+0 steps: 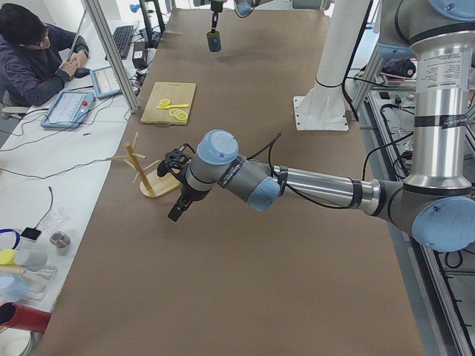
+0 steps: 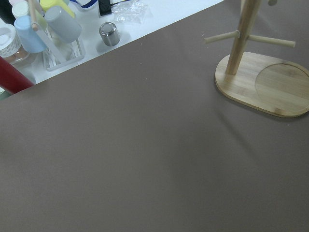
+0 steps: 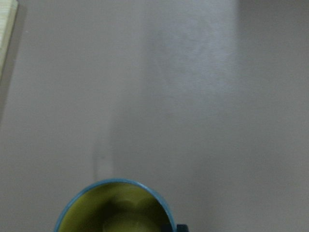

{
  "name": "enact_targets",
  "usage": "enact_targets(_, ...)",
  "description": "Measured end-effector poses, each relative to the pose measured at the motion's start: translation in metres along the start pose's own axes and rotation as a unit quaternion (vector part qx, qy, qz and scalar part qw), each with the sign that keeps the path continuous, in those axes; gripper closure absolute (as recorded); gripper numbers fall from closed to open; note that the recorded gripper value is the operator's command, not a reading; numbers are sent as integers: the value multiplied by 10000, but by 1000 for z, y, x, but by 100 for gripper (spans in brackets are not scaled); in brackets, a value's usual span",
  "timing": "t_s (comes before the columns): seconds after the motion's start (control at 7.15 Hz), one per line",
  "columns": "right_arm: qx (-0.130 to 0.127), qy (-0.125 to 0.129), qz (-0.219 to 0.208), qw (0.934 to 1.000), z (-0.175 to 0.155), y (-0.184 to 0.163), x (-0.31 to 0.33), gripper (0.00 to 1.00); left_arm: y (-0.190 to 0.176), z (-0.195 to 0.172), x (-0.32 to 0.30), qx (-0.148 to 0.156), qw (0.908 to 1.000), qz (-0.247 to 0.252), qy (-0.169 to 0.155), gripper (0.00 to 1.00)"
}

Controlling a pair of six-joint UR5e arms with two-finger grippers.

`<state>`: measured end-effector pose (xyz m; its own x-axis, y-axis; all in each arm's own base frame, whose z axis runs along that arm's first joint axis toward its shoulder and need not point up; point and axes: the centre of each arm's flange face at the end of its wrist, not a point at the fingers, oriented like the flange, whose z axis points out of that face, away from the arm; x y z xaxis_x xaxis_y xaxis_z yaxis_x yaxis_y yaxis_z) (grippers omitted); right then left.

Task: Hang cup on storage rack
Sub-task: 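Carry the blue mug with the right gripper toward the table centre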

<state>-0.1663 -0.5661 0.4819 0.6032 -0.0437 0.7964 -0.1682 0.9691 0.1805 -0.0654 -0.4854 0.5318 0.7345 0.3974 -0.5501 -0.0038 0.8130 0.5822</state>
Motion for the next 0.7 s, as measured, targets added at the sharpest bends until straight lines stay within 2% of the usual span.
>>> enact_targets(0.28,149,-159,661,9976,30,-4,-123,100,1,1,-1,-11,10000,-10,0,1)
enact_targets(0.42,221,-84,1086,9938,45,1,-187,100,1,1,-1,-15,10000,-14,0,1)
enact_targets(0.7,440,307,1966,9790,56,41,-301,100,2,2,-2,-28,10000,-26,0,1)
